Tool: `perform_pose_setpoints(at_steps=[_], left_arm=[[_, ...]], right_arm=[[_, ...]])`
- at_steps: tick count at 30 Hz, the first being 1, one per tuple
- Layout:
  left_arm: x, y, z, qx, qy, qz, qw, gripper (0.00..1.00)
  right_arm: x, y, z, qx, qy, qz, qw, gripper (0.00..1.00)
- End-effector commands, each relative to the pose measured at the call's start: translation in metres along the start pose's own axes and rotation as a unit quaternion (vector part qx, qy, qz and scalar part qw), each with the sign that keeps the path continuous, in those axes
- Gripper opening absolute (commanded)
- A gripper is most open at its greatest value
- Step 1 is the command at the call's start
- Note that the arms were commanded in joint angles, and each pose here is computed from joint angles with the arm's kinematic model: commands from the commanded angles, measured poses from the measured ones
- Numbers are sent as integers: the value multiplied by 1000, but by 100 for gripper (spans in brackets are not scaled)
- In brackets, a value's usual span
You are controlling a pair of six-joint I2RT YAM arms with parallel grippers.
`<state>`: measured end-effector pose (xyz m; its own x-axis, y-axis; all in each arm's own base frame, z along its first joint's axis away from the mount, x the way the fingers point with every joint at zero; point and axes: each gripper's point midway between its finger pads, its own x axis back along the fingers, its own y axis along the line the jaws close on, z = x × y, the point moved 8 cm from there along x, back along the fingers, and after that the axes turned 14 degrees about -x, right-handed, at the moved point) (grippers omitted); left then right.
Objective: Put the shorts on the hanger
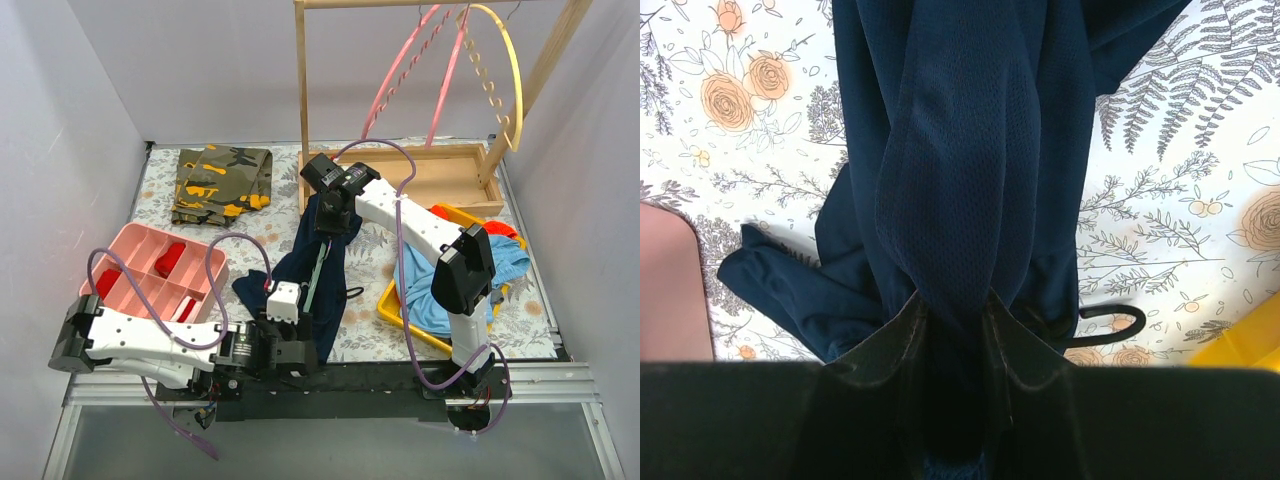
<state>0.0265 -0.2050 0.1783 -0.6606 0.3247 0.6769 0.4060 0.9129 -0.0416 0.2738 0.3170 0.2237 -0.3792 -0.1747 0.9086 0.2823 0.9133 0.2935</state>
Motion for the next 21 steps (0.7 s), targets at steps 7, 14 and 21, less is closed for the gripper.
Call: perform_pose_setpoints(at_steps=[7,14,21], left_arm=[[-19,-3,-18,-14,-157,-39,987,62],[-23,-7,-15,-28,-206,47,977,50],[-39,2,-1,-35,-204,27,978,45]], right_arm=[[10,6,-1,-16,12,-26,999,1],[14,6,-1,-16,10,-28,999,1],[18,5,0,-19,16,-34,999,1]])
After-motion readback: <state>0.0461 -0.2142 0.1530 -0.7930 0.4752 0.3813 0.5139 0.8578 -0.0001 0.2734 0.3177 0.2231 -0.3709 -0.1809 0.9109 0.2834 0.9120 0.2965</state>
